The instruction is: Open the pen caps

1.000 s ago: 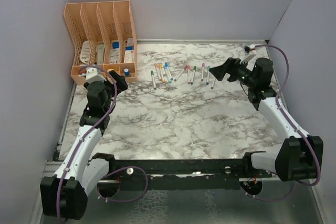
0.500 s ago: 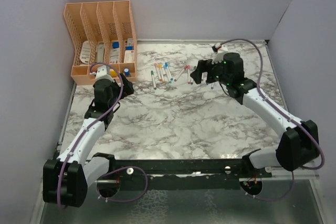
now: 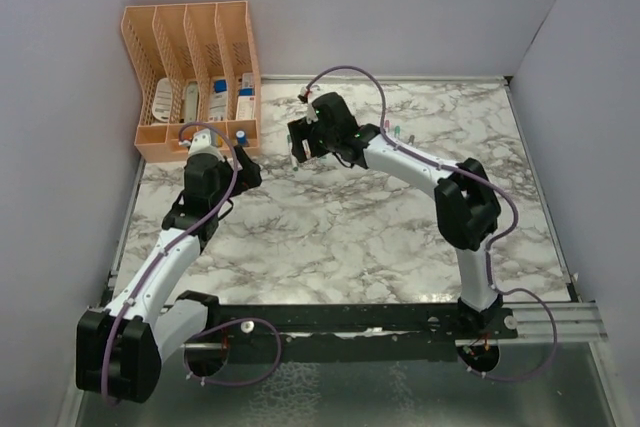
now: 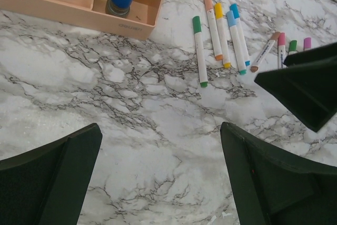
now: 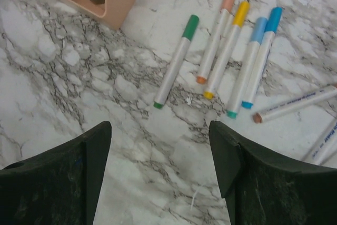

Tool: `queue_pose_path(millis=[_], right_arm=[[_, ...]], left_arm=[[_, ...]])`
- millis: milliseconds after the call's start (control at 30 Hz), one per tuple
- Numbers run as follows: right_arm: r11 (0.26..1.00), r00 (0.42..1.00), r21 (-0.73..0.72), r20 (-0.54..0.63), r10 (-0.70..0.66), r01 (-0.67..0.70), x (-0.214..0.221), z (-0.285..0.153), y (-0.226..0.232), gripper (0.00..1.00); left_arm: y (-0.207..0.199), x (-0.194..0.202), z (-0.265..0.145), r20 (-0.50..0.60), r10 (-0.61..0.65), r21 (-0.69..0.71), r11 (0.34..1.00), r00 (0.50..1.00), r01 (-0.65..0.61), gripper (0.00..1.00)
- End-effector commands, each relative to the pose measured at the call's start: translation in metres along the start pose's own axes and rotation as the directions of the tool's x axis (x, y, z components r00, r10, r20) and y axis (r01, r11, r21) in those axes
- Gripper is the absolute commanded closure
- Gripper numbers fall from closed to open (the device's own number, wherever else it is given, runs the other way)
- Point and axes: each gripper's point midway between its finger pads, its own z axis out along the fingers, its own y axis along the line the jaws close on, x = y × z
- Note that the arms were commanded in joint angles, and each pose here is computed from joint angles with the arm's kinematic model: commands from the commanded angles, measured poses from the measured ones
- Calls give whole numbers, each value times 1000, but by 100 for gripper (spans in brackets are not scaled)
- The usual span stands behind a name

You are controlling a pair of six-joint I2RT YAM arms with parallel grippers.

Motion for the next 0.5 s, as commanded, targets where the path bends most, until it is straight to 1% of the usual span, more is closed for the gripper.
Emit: queue_pose_path(millis=[0, 67, 167, 267, 467], right_arm=[[998, 999, 52, -38, -35, 37, -6, 31, 7, 27], [997, 998, 62, -49, -42, 45, -3, 45, 12, 29], [997, 998, 69, -48, -43, 46, -3, 62, 16, 36], [996, 997, 74, -65, -43, 48, 3, 77, 16, 41], [996, 994, 74, -99, -43, 50, 21, 100, 17, 44]], left_arm=[[-8, -2, -6, -14, -28, 20, 999, 1000, 28, 1], [-6, 0, -8, -13, -36, 18, 999, 999, 36, 1], [-2, 2, -12, -6, -39, 8, 999, 999, 39, 1], [0, 2, -16, 1, -37, 0, 999, 999, 37, 1], [3, 1, -21, 15, -37, -9, 999, 999, 37, 1]])
